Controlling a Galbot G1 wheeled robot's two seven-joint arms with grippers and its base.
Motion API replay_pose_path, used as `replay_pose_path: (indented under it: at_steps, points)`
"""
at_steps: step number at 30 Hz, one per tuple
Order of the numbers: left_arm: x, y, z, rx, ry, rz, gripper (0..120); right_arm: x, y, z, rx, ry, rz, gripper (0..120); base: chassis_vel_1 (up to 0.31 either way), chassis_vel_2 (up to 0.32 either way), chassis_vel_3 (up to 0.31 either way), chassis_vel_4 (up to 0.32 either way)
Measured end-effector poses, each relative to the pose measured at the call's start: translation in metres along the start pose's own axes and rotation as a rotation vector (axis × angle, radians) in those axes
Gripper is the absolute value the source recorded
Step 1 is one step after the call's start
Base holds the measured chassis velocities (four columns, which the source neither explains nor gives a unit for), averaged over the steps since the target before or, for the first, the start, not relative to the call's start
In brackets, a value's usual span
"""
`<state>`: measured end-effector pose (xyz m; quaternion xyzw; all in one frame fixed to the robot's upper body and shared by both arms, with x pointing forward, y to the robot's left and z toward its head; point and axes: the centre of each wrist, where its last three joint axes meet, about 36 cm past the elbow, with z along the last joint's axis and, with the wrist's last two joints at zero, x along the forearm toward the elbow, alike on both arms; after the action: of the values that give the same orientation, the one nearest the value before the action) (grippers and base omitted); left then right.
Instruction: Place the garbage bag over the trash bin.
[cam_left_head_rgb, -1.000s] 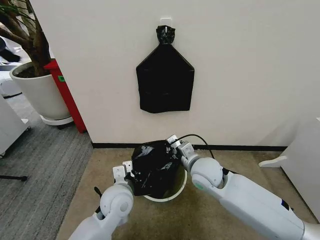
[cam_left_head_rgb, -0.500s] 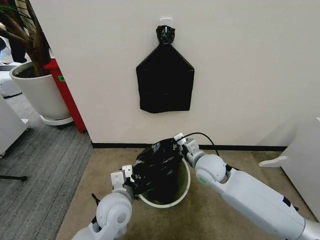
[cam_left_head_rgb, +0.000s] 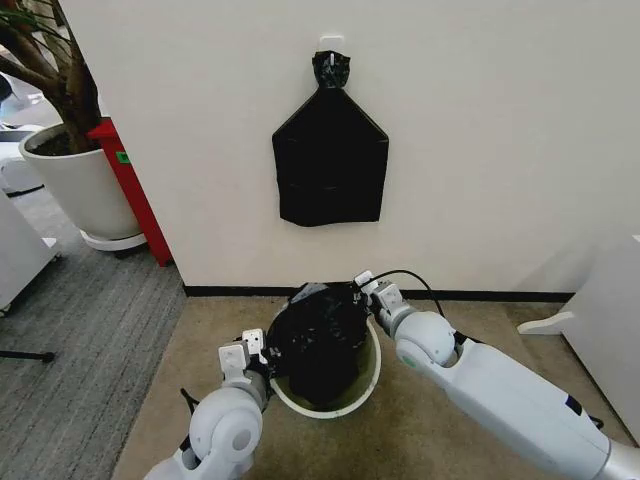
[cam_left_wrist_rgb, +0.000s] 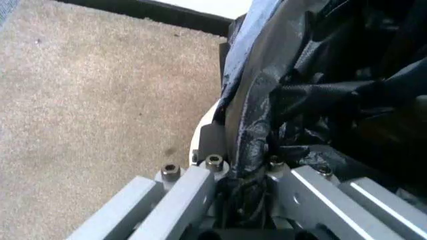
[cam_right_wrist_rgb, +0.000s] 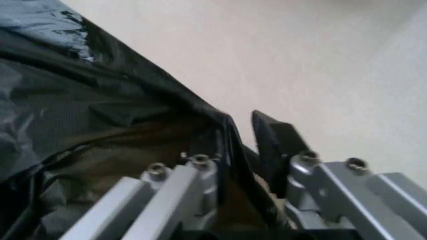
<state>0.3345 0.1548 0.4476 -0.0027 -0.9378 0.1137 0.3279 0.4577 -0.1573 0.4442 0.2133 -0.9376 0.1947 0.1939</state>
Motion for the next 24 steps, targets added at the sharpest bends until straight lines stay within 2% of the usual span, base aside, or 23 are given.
replay_pose_path:
  at_steps: [5, 7, 11, 14, 15, 20, 22, 24]
  points:
    - [-0.011, 0.000, 0.004, 0.010, -0.003, -0.019, 0, 0.025, 0.003, -0.025, -0.054, -0.058, -0.029, 40, 0.000, 0.000, 0.000, 0.000]
    - [-0.013, 0.000, 0.005, 0.009, -0.004, -0.025, 0, 0.030, 0.002, -0.032, -0.068, -0.075, -0.027, 43, 0.000, 0.000, 0.000, 0.000]
    - [-0.022, -0.001, 0.007, 0.006, -0.020, -0.049, 0, 0.049, -0.002, -0.055, -0.119, -0.126, -0.007, 60, 0.000, 0.000, 0.000, 0.000]
    - [-0.031, -0.004, 0.012, -0.002, -0.095, -0.103, 0, 0.070, 0.008, -0.073, -0.226, -0.100, 0.006, 73, 0.000, 0.000, 0.000, 0.000]
    - [-0.031, -0.004, 0.012, -0.002, -0.095, -0.103, 0, 0.070, 0.008, -0.073, -0.226, -0.100, 0.006, 73, 0.000, 0.000, 0.000, 0.000]
    - [-0.044, -0.010, 0.021, 0.021, -0.216, -0.173, 0, 0.079, 0.043, -0.083, -0.316, -0.008, 0.121, 94, 0.000, 0.000, 0.000, 0.000]
    - [-0.048, -0.013, 0.026, 0.039, -0.278, -0.189, 0, 0.074, 0.052, -0.087, -0.367, 0.025, 0.150, 99, 0.000, 0.000, 0.000, 0.000]
    - [-0.048, -0.013, 0.027, 0.044, -0.292, -0.191, 0, 0.072, 0.053, -0.089, -0.384, 0.030, 0.154, 99, 0.000, 0.000, 0.000, 0.000]
